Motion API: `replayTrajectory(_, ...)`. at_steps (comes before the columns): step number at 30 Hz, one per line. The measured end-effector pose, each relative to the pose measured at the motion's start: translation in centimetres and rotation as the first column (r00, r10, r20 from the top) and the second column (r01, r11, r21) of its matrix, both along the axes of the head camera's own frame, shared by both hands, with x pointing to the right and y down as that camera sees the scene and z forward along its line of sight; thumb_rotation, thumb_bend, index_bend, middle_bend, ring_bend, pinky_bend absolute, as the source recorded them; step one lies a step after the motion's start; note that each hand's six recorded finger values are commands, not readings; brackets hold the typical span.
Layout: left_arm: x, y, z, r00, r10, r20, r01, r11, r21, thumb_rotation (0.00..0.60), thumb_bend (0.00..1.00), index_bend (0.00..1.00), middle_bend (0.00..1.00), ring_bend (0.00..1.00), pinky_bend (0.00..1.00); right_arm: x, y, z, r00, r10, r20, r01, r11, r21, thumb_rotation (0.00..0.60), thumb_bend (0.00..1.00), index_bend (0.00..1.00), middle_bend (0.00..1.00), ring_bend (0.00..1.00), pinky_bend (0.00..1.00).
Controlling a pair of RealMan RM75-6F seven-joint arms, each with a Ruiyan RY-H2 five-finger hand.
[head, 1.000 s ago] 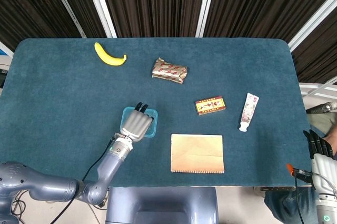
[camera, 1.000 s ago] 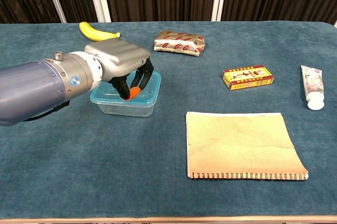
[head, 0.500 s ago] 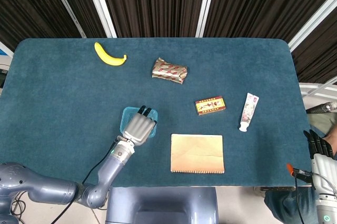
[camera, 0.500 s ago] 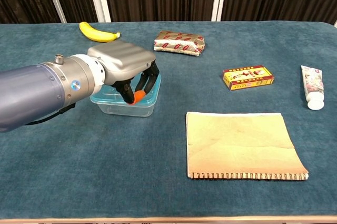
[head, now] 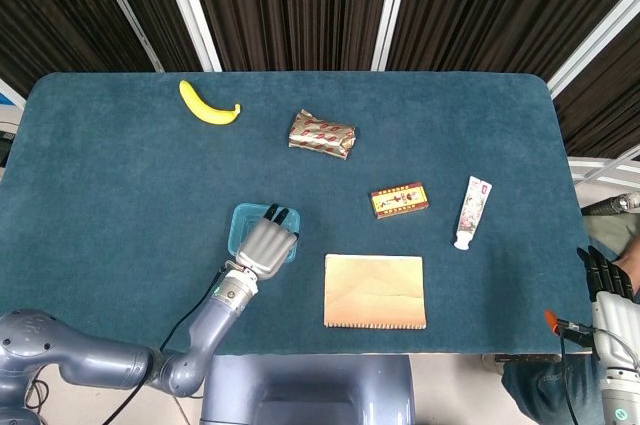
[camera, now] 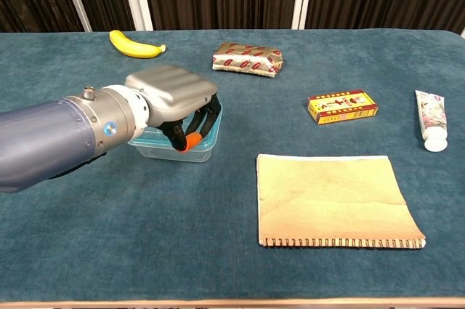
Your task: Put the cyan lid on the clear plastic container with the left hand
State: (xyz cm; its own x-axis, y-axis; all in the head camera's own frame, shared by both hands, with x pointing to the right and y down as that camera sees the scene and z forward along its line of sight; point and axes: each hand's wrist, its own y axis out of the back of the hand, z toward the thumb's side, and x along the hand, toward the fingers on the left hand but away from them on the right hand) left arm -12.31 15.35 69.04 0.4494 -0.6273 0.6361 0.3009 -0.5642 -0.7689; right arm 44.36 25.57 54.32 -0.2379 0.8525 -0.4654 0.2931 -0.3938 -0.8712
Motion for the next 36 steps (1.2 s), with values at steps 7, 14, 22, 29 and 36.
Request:
replayTrajectory(7,0.0,0.2,0.5,1.0,0.007,0.011,-0.007,1.0,0.005,0.6,0.51,0.59,0.53,0.12,0.1,0.0,0.0,0.0,1.0,0.0,0.002,0.0,1.0,-0.001,0.6,0.27,0.03,0.0,0.0,0.0)
replayTrajectory(14,-0.2,0.5,1.1,1.0,0.01,0.027,-0.01,1.0,0.004,0.6,0.51,0.59,0.53,0.12,0.1,0.0,0.0,0.0,1.0,0.0,0.004,0.0,1.0,0.002,0.6,0.27,0.03,0.0,0.0,0.0)
replayTrajectory(22,-0.4,0.7,1.5,0.999,0.018,0.036,-0.018,1.0,0.01,0.6,0.51,0.59,0.53,0.12,0.1,0.0,0.0,0.0,1.0,-0.001,0.003,0.001,1.0,0.004,0.6,0.27,0.03,0.0,0.0,0.0)
replayTrajectory(29,-0.7,0.7,1.7,0.999,0.019,0.042,-0.02,1.0,0.019,0.6,0.51,0.59,0.53,0.12,0.1,-0.1,-0.1,-0.1,1.0,-0.003,0.005,0.003,1.0,0.006,0.6,0.27,0.03,0.0,0.0,0.0)
replayTrajectory(36,-0.8,0.7,2.0,0.999,0.019,0.048,-0.019,1.0,0.017,0.6,0.51,0.59,0.53,0.12,0.1,-0.1,0.0,-0.1,1.0,-0.002,0.005,0.002,1.0,0.006,0.6,0.27,0.03,0.0,0.0,0.0)
